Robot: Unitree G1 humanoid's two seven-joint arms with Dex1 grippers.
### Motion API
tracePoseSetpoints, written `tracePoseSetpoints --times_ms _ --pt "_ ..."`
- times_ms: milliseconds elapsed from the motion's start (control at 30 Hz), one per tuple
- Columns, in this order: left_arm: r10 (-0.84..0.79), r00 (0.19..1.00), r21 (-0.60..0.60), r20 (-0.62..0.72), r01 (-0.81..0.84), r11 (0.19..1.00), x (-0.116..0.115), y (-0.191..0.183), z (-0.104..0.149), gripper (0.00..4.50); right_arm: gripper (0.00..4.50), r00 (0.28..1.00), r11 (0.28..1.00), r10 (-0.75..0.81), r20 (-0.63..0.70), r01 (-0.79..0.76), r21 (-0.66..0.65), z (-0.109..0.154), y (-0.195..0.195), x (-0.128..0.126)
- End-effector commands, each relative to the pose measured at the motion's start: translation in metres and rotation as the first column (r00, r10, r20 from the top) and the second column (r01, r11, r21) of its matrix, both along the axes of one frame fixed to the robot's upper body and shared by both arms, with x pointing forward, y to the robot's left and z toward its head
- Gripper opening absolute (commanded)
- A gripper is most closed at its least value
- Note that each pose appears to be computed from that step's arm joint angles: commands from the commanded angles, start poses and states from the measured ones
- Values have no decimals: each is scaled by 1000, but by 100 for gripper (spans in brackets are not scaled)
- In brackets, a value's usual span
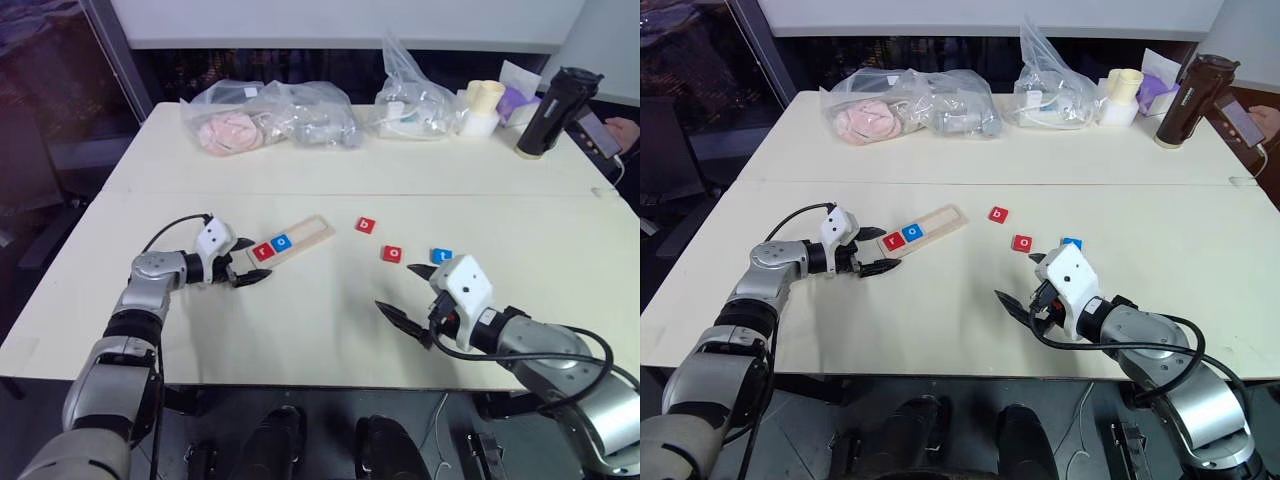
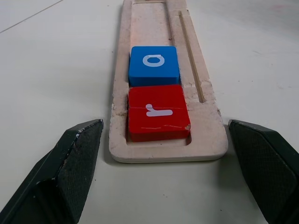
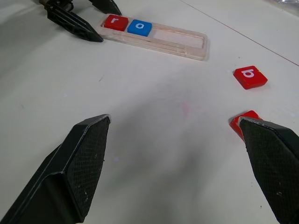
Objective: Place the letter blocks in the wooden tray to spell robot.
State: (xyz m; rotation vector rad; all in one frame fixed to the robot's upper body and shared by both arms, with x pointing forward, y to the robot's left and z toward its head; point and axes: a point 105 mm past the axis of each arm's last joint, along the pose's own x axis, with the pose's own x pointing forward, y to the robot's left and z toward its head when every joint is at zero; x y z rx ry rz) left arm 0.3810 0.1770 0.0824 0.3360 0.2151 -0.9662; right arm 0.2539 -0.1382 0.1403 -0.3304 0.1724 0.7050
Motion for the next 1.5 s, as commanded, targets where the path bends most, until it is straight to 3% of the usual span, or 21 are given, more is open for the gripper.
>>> tracePoseSetpoints --times_ms 33,100,233,267,533,767,1167,1500 --pt "22 999 51 -44 -20 999 -1 1 -16 450 448 999 1000 14 45 -14 9 9 5 -1" --pt "22 999 50 -45 -20 999 -1 0 -16 450 448 999 1000 14 44 -14 8 9 5 -1" --pt "19 999 49 -48 -17 999 -1 -2 -17 319 450 999 1000 13 46 -13 8 9 5 -1" --pt "19 999 49 -48 -17 999 -1 -2 -17 313 450 999 1000 12 46 -13 7 9 5 -1" --pt "-36 998 36 -47 38 999 -7 -10 -17 313 450 999 1000 13 44 -14 6 9 5 -2" --pt "-271 961 16 -48 272 962 -37 -42 -12 313 450 999 1000 11 46 -11 -4 10 1 0" --pt "-464 883 25 -75 467 884 -71 -79 -15 313 450 998 999 -19 67 22 -42 18 -15 3" --pt "-520 850 40 -78 524 851 -87 -95 -22 313 450 997 998 -31 70 34 -50 19 -20 3"
